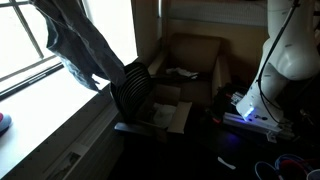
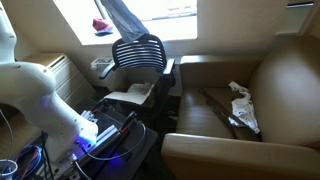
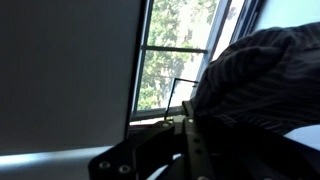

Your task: Put the clothes on the couch on the chair

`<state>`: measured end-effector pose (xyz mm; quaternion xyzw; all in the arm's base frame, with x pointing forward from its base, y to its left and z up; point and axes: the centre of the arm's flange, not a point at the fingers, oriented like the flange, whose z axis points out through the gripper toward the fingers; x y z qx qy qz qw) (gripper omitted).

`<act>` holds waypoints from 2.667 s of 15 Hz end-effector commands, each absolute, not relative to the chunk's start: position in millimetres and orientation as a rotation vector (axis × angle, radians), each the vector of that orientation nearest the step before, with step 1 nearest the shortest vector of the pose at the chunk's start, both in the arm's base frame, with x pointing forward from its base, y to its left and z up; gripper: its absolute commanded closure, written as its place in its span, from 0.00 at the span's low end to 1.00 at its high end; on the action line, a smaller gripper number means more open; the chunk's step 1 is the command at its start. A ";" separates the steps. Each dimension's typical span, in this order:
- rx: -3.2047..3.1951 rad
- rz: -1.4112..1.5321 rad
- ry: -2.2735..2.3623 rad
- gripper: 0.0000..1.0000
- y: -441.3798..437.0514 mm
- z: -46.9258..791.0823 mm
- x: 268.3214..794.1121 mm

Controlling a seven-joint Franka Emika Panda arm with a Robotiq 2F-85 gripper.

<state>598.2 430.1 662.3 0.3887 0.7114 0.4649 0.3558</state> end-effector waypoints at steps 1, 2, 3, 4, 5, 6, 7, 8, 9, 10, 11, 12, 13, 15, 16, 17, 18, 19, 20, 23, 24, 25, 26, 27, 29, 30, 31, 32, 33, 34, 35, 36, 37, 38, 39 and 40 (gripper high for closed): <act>0.855 1.385 1.751 1.00 472.8 683.2 625.6; 0.821 1.427 1.738 1.00 466.6 679.5 633.0; 0.788 1.469 1.715 1.00 458.3 674.9 640.8; 0.760 1.503 1.675 1.00 440.6 665.6 653.7; 0.840 1.425 1.750 1.00 452.4 664.3 610.1; 0.840 1.436 1.742 0.98 447.6 655.2 619.4; 0.849 1.428 1.747 0.98 446.3 649.4 623.3; 0.848 1.430 1.749 1.00 447.8 649.1 622.5; 0.858 1.419 1.745 1.00 445.1 645.5 621.3; 0.875 1.401 1.739 1.00 437.9 640.4 623.5; 0.887 1.386 1.730 1.00 430.6 636.2 627.2; 0.893 1.359 1.714 1.00 417.0 632.6 633.7; 0.913 1.317 1.697 1.00 404.3 630.0 639.8; 0.970 1.193 1.639 1.00 370.6 628.7 656.1; 0.990 1.145 1.613 1.00 351.5 628.8 665.4; 1.020 1.090 1.591 1.00 334.7 629.0 670.5; 1.026 1.024 1.583 1.00 316.4 628.5 677.2; 1.049 0.959 1.572 1.00 302.4 632.4 676.5; 1.075 0.897 1.554 1.00 292.1 637.3 676.6; 1.134 0.705 1.508 1.00 265.7 657.0 663.5; 1.150 0.640 1.494 1.00 260.9 664.8 655.6; 1.164 0.575 1.479 1.00 257.3 671.3 646.9; 1.179 0.509 1.465 1.00 256.1 679.3 636.8; 1.197 0.444 1.452 1.00 256.2 686.2 628.7; 1.193 0.505 1.441 0.98 260.8 688.3 664.3; 1.201 0.490 1.440 0.98 261.9 693.2 656.0; 1.204 0.484 1.442 0.98 262.5 695.2 651.3; 1.206 0.480 1.446 0.98 261.9 693.7 650.4; 1.207 0.474 1.447 0.98 260.2 691.4 651.5; 1.246 0.560 1.391 1.00 267.3 690.5 654.0; 1.278 0.638 1.366 1.00 275.2 677.6 657.9; 1.280 0.694 1.374 1.00 284.2 653.2 660.0; 1.268 0.757 1.376 1.00 290.3 635.7 659.0; 1.287 0.783 1.399 1.00 297.7 615.4 656.5; 1.276 0.807 1.422 1.00 301.5 595.1 657.0; 1.286 0.819 1.446 1.00 304.2 577.0 657.4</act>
